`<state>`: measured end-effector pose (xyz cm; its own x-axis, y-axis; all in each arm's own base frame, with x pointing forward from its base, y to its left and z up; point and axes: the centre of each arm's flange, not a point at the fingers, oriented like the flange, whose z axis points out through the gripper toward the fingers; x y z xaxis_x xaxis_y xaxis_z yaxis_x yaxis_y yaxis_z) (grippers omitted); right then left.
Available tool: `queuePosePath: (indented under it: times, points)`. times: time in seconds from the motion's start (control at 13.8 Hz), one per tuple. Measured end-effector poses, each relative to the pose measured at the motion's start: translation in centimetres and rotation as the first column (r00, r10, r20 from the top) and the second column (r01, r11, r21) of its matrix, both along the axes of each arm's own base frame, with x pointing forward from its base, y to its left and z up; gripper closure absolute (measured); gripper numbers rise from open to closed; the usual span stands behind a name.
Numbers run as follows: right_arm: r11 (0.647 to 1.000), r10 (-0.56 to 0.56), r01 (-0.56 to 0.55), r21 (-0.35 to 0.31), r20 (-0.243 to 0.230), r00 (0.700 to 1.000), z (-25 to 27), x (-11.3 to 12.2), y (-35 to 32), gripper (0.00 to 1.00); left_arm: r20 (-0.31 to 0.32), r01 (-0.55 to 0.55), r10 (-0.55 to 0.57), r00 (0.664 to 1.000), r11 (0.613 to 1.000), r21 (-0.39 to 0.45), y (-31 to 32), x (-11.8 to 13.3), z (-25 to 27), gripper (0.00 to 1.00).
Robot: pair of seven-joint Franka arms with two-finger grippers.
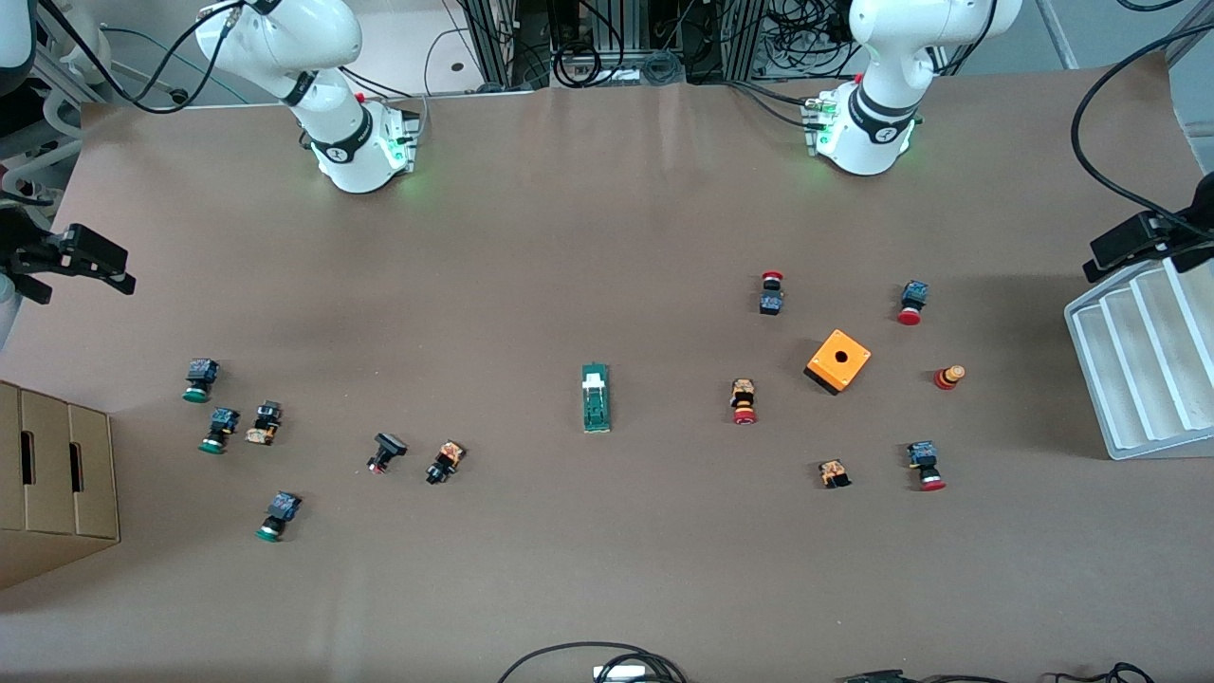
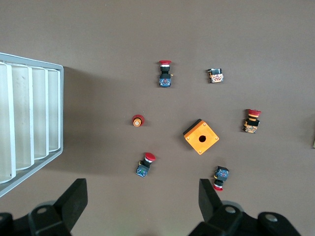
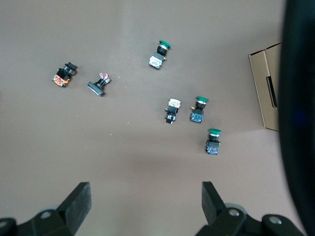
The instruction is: Close load switch with both arms
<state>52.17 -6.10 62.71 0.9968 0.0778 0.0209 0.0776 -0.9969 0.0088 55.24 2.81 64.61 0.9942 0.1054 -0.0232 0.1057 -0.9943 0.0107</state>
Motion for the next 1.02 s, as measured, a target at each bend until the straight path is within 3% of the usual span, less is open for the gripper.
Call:
queuePosePath:
  times: [1.02]
  points:
    - [1.0, 0.005, -0.005, 0.0, 0.0, 1.0, 0.0, 0.0, 0.3, 0.0, -0.014, 0.012, -0.012, 1.0, 1.0, -0.001, -0.6, 1.5, -1.4, 0.0]
